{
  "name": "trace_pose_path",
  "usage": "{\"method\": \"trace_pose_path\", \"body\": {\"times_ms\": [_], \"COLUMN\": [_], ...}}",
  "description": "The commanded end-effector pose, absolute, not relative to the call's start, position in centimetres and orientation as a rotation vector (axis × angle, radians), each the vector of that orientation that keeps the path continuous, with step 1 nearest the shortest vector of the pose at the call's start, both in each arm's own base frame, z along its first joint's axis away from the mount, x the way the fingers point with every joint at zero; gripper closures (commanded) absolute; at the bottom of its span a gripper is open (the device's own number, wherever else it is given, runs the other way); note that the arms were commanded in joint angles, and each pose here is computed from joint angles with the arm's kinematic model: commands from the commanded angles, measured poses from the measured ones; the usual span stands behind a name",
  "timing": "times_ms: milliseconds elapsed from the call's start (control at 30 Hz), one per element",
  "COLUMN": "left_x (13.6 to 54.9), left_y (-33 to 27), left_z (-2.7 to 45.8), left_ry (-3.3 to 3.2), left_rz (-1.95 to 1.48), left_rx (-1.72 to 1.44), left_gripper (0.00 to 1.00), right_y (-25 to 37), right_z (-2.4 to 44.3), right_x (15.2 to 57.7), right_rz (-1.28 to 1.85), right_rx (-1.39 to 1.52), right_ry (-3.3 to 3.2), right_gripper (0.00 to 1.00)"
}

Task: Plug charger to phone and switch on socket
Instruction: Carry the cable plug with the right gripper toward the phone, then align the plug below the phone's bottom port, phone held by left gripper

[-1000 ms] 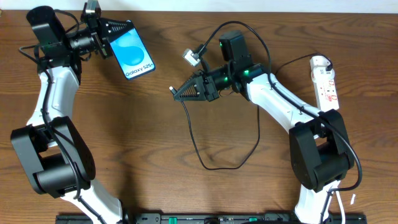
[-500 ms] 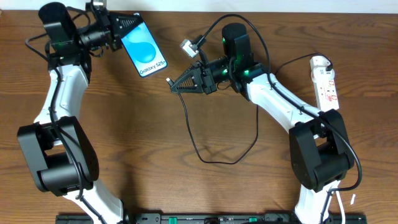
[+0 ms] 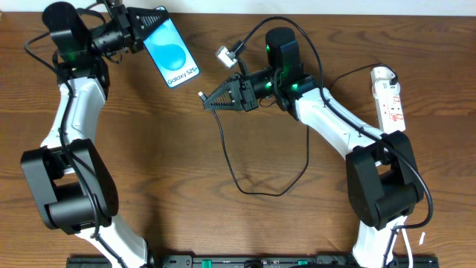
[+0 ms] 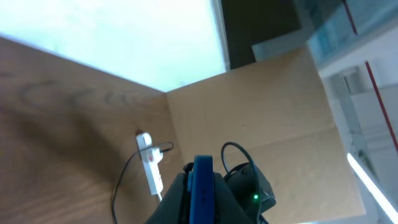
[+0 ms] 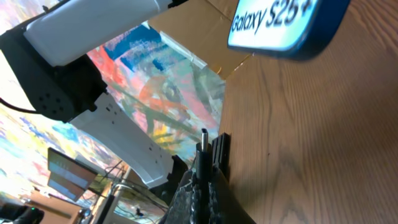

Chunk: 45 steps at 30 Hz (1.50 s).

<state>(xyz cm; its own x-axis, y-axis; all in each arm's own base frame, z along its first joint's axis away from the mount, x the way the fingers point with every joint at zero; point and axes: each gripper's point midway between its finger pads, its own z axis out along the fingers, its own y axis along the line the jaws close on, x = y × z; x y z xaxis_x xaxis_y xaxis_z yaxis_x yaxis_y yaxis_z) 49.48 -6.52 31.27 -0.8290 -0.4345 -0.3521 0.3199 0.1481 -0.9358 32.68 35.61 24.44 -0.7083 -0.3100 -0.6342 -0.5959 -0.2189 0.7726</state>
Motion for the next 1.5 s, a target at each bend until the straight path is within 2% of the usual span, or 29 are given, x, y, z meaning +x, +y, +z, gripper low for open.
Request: {"method": "trace_pose_path", "body": {"times_ms": [0, 200, 567, 1467], "left_x": [49.0, 48.5, 48.0, 47.8], "left_y": [-6.8, -6.9, -9.6, -9.8], "left_z": [34.7, 36.5, 36.5, 36.4], "left_ry": [1.805, 1.747, 1.763, 1.758], "left_rz": [-1.73, -1.727, -1.766, -1.747], "left_rx": [-0.054, 0.01, 0.058, 0.1], "left_gripper": [0.92, 0.93, 0.93, 0.93], "right_y": [36.2, 36.4, 36.6, 36.6], "right_z": [24.9, 25.0, 25.8, 26.1], "right_x": [32.5, 32.9, 33.3, 33.7], "right_rz": [2.021, 1.993, 1.945, 1.916], "right_rx": [-1.091, -1.082, -1.113, -1.115], "right_ry": [1.813, 1.804, 1.731, 1.701], "right_gripper": [0.99, 0.99, 0.99, 0.99]}}
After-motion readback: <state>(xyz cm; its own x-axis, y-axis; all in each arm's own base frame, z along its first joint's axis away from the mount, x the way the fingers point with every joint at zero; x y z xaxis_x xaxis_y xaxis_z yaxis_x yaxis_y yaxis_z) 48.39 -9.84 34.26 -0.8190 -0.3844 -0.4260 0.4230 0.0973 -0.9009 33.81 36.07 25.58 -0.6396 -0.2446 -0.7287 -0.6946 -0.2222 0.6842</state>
